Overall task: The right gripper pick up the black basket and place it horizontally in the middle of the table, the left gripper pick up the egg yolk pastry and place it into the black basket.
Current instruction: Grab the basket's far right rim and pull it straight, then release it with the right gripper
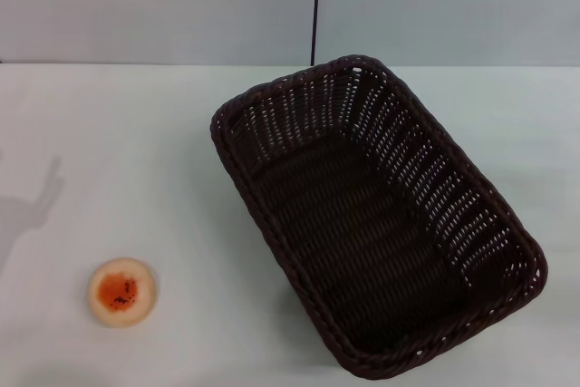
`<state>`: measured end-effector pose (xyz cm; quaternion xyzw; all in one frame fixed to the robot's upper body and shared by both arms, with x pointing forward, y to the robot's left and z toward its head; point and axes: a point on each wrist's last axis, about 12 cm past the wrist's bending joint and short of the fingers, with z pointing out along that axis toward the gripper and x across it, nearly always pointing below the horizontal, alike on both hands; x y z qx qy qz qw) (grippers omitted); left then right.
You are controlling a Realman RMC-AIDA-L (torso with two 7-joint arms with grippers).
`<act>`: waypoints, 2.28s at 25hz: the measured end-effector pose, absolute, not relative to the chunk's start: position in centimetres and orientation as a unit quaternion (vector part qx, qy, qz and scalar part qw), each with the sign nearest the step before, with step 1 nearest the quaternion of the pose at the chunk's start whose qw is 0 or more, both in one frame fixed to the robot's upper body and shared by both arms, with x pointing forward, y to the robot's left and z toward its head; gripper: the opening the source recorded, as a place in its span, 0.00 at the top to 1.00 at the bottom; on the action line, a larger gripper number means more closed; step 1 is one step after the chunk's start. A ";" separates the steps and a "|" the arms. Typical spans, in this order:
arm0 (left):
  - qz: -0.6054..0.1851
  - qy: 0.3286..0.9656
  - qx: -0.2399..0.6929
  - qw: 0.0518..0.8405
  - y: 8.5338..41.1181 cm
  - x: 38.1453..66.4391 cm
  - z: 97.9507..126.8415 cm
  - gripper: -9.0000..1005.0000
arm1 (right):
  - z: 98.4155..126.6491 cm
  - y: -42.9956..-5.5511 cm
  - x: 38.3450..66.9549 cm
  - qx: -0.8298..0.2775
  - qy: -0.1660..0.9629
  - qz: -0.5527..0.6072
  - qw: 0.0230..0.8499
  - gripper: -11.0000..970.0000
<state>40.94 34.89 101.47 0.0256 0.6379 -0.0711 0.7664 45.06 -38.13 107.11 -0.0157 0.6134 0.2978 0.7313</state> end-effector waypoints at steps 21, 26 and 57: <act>-0.076 0.617 0.020 0.783 35.8 42.4 102.7 0.18 | 116.9 -40.9 50.3 -0.108 0.784 0.329 0.516 0.24; -0.077 0.614 0.027 0.785 35.8 42.7 102.8 0.18 | 121.4 -39.4 53.3 -0.137 0.853 0.325 0.384 0.24; -0.077 0.610 0.035 0.788 36.0 41.7 102.9 0.18 | 117.3 -20.8 63.1 -0.219 0.941 0.244 0.083 0.24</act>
